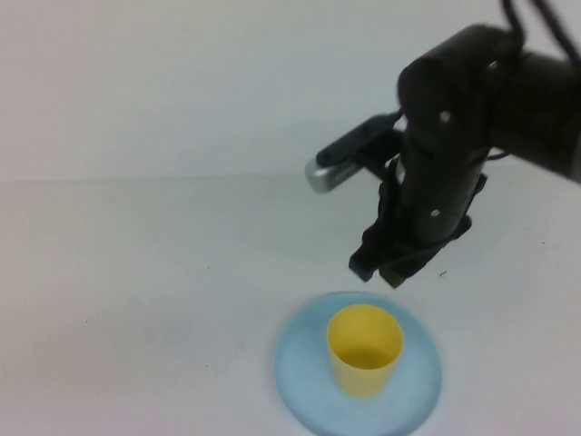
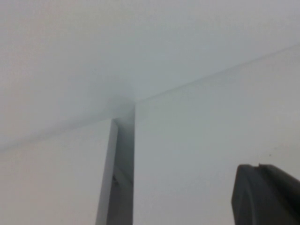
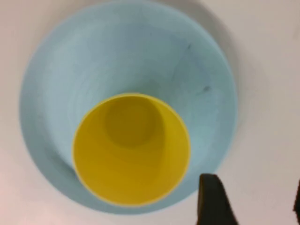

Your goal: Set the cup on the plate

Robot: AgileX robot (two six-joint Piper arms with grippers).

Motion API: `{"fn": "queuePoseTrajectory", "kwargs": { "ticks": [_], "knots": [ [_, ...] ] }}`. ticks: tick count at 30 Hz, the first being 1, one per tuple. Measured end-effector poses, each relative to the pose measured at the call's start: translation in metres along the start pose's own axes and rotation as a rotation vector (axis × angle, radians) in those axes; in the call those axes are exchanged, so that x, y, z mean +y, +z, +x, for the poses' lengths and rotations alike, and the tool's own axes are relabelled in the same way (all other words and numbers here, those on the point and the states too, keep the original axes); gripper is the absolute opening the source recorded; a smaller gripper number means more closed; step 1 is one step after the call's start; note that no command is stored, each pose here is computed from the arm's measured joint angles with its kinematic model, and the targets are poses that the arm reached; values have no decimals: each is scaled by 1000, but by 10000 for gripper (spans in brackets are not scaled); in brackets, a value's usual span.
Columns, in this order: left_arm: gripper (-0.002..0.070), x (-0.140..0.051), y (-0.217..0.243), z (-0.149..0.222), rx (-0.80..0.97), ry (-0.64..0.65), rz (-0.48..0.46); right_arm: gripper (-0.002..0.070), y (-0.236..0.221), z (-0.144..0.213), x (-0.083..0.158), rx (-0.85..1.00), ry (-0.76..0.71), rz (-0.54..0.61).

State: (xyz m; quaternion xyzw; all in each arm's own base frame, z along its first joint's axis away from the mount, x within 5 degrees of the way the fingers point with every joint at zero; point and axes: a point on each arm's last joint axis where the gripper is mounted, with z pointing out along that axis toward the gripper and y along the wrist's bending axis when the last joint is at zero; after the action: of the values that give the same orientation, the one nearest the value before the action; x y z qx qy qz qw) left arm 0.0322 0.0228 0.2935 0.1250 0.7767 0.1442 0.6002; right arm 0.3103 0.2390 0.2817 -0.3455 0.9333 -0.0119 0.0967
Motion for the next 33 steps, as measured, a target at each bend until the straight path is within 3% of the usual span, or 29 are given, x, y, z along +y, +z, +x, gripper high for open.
{"fn": "queuePoseTrajectory", "kwargs": {
  "ticks": [9,16,23,29,33],
  "knots": [
    [2,5,-4,-10,-70,-55,-165,346,-85,36,-4,-213,34,-6],
    [0,8,-8,-20,-180,-199,-276,251,-110,75,14,-467,15,-81],
    [0,8,-9,-24,-220,-225,-270,39,-87,126,53,-704,-124,-150],
    [0,5,-7,-22,-200,-217,-245,4,-67,173,58,-858,-153,-182],
    [0,-9,-4,-20,-149,-115,-95,1,-64,200,54,-903,-151,-184]
  ]
}}
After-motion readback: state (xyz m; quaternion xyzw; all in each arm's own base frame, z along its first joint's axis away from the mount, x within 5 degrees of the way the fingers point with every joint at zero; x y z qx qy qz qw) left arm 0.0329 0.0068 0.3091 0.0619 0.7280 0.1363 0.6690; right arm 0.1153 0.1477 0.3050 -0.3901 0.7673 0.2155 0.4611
